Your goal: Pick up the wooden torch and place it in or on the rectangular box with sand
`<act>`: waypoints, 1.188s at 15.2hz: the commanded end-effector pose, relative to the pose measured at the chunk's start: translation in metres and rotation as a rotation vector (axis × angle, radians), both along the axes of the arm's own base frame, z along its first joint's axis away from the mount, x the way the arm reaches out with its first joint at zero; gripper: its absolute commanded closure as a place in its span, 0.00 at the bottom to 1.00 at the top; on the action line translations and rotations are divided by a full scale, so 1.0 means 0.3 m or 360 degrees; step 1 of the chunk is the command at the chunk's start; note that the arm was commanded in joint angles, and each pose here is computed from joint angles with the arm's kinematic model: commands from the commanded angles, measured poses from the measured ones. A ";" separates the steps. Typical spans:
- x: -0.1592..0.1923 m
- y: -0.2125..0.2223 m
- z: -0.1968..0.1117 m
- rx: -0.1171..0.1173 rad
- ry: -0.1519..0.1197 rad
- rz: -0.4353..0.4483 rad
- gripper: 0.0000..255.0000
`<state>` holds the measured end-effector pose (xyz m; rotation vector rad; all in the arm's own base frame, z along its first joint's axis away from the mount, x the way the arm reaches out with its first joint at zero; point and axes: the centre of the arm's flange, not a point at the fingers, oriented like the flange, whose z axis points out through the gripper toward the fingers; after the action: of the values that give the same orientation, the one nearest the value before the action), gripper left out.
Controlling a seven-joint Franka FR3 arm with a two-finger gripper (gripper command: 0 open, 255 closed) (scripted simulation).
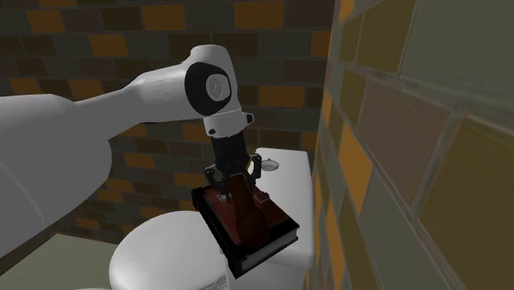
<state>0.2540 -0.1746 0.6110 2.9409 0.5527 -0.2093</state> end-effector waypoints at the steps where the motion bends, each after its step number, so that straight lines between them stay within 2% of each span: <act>1: -0.002 -0.001 -0.005 0.0000 0.0000 -0.0001 1.00; 5: -0.002 -0.001 -0.005 0.0000 0.0000 -0.0001 1.00; 6: -0.002 -0.001 -0.005 0.0000 0.0000 -0.0001 0.00; 11: -0.002 -0.001 -0.005 0.0000 0.0000 -0.0001 0.00; 15: 0.016 0.027 0.158 0.0000 0.0000 -0.0001 0.00; 18: 0.016 0.027 0.158 0.0000 0.0000 0.0000 0.00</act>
<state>0.2590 -0.1669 0.6566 2.9408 0.5522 -0.2089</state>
